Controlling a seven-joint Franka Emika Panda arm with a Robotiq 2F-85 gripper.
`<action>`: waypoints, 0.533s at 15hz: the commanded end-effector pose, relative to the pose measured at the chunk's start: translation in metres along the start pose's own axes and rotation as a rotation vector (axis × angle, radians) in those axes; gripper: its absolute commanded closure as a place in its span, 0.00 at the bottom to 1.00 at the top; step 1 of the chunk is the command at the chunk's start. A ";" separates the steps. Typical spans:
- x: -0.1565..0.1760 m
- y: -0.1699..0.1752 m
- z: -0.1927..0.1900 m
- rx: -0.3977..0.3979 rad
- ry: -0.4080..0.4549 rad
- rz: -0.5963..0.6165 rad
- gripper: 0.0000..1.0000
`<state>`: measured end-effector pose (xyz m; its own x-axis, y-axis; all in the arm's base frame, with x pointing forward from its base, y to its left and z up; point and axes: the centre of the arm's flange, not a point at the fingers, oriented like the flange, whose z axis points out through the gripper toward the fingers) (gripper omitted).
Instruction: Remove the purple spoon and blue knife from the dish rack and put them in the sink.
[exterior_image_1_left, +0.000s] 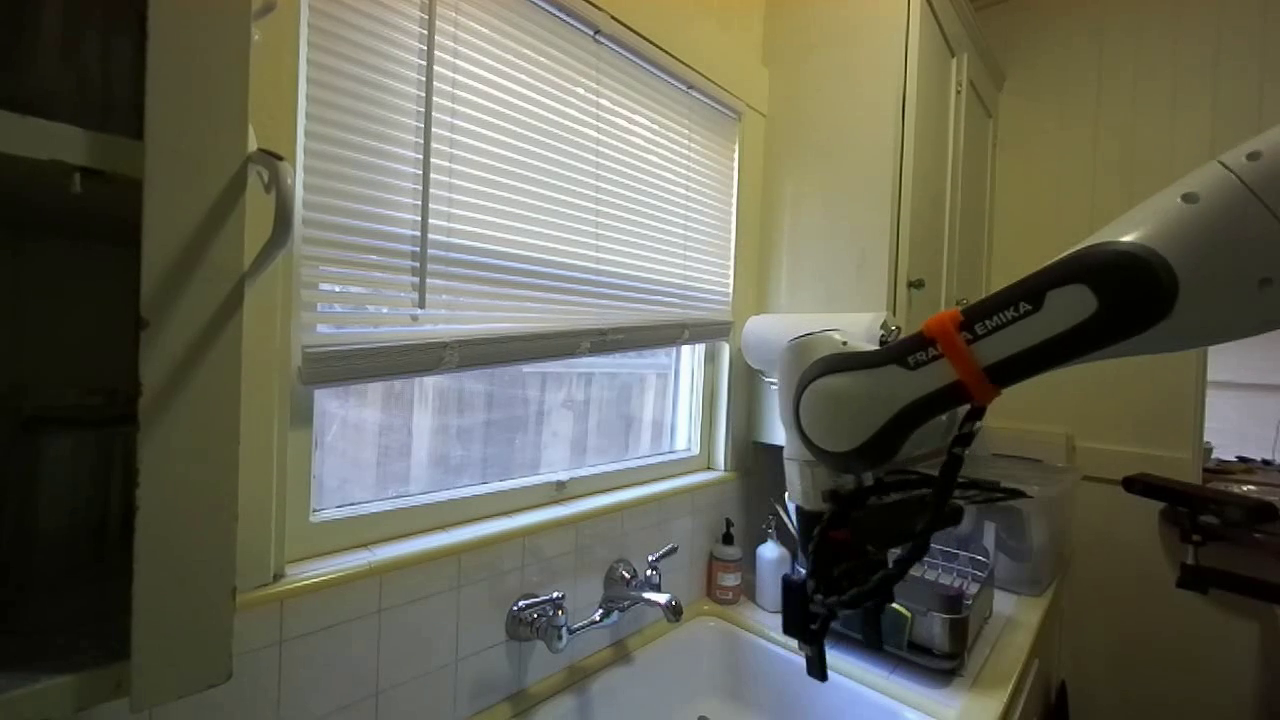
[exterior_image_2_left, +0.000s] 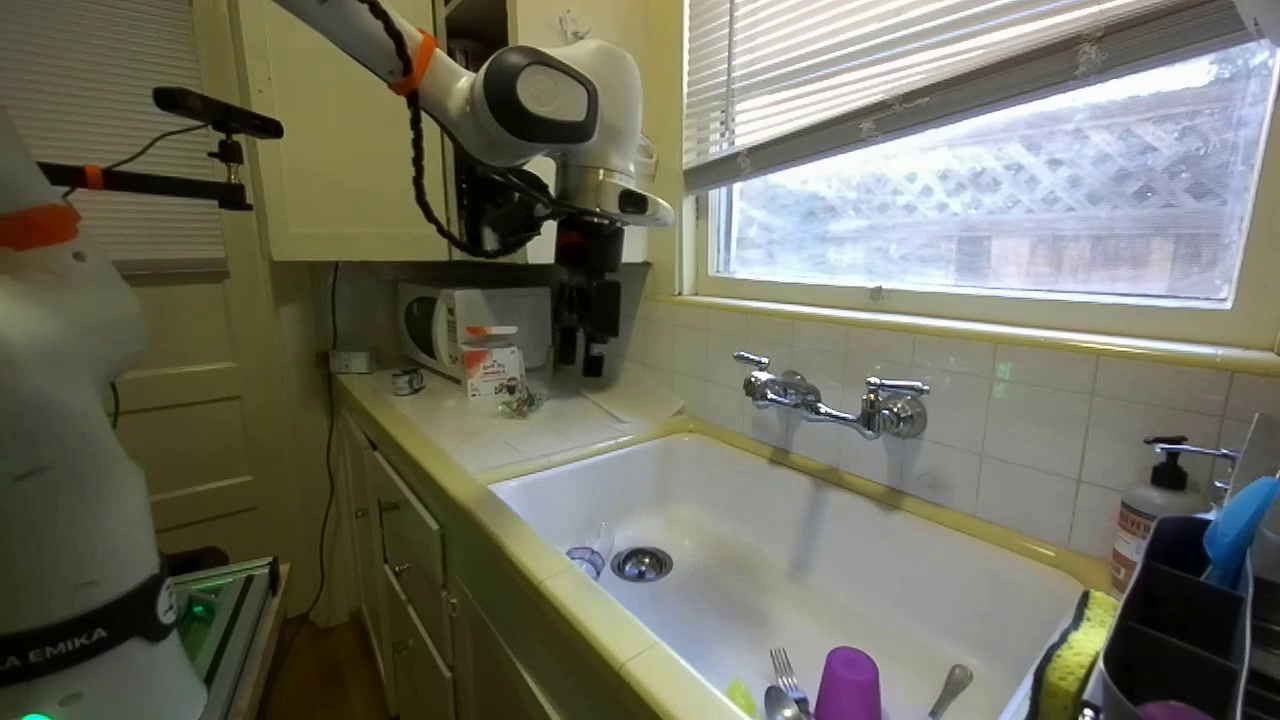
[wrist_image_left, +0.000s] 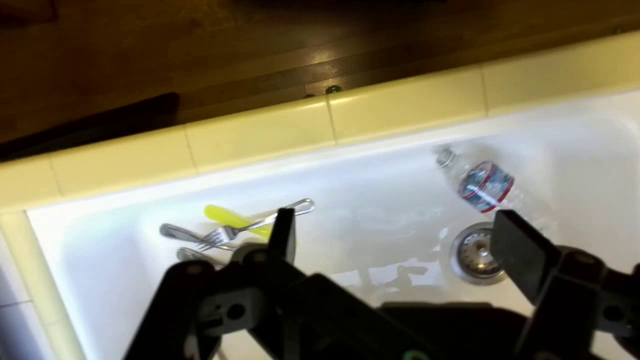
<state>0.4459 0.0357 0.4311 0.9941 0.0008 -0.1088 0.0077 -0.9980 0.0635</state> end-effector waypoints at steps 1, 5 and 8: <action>0.013 0.102 0.016 0.035 0.030 0.209 0.00; -0.004 0.222 0.018 0.077 0.057 0.476 0.00; -0.019 0.296 0.010 0.073 0.108 0.654 0.00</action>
<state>0.4256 -0.2086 0.4344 0.8734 -0.4867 -0.0204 -0.4867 -0.8736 0.0053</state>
